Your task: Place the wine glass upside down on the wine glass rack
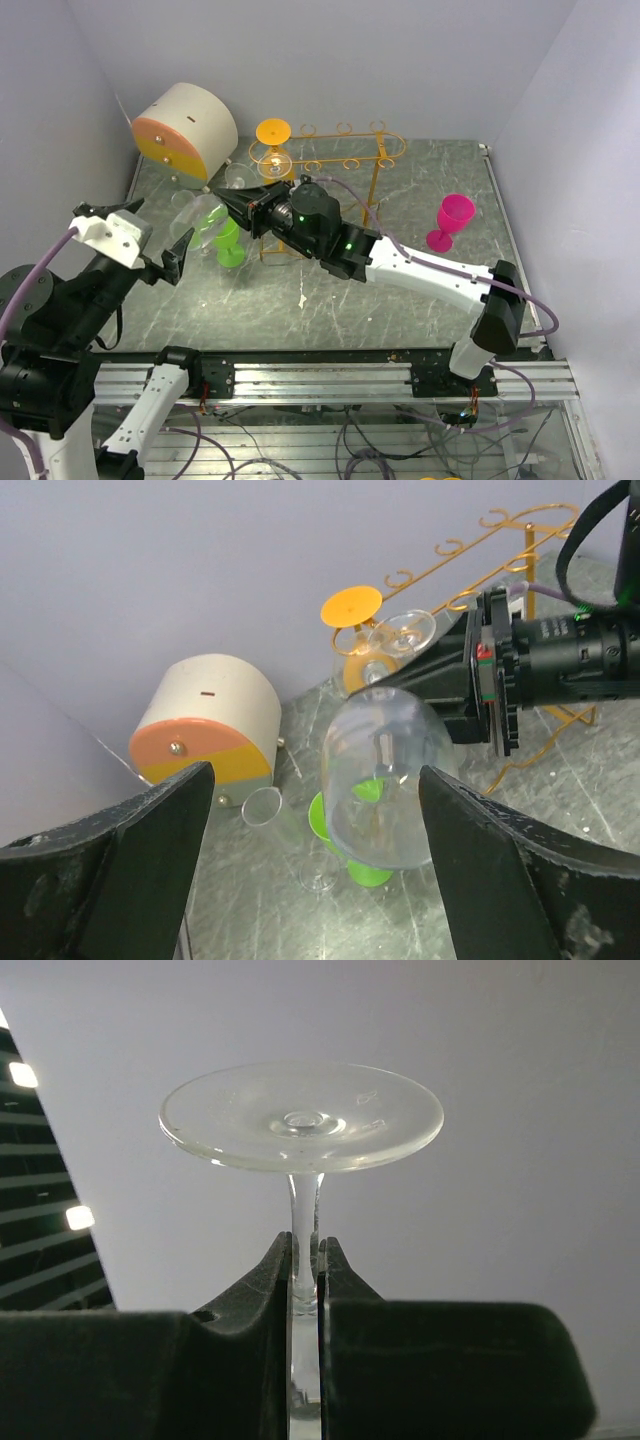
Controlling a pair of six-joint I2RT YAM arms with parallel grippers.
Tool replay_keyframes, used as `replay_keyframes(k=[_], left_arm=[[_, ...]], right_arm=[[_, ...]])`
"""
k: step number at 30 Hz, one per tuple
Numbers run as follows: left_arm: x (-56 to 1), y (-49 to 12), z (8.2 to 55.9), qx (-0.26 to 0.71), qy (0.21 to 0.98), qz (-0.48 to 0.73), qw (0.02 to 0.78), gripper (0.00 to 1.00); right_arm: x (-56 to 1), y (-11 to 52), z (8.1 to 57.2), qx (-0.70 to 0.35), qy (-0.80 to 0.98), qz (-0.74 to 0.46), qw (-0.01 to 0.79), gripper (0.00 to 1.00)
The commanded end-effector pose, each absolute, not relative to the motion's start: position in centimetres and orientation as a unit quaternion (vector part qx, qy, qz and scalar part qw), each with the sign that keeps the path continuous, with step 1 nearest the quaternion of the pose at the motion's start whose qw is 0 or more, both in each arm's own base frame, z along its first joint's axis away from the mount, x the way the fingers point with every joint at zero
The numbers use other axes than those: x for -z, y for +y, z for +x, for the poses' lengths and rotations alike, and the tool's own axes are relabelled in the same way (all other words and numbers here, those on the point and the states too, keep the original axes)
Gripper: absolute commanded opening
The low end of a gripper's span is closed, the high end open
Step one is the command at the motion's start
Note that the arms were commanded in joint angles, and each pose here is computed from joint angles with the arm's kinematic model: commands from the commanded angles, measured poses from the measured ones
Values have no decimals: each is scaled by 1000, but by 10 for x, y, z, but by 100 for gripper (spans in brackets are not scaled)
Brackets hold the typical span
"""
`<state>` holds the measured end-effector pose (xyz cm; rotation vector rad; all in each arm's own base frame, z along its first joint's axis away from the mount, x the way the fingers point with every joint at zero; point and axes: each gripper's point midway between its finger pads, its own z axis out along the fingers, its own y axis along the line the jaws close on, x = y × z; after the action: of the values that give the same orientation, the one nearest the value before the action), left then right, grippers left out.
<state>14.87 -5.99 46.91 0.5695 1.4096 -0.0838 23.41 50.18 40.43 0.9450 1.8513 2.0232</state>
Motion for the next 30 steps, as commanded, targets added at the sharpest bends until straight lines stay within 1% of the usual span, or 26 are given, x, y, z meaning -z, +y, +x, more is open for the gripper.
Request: replay_keyframes(k=[1, 6, 9, 12, 18, 20, 25, 30], left_arm=[[-504, -64, 130, 52, 598, 255, 758, 94], [-535, -70, 101, 77, 561, 259, 783, 94], [-556, -72, 85, 92, 537, 250, 800, 94], [-564, -66, 85, 85, 535, 233, 808, 94], [-561, -58, 92, 71, 542, 205, 812, 94], [-558, -55, 95, 69, 545, 190, 814, 94], [-545, -60, 101, 84, 561, 181, 804, 93], [-534, -59, 107, 79, 574, 165, 798, 93]], right_arm=[[-420, 482, 235, -693, 627, 306, 180, 0], [-436, 465, 233, -692, 623, 240, 273, 0], [-433, 459, 228, -681, 635, 214, 296, 0], [-425, 453, 221, -677, 640, 192, 309, 0], [-439, 437, 195, -680, 621, 82, 380, 0], [-441, 426, 190, -675, 613, 62, 406, 0], [-445, 400, 181, -651, 602, 15, 462, 0], [-440, 366, 172, -608, 588, -47, 532, 0]])
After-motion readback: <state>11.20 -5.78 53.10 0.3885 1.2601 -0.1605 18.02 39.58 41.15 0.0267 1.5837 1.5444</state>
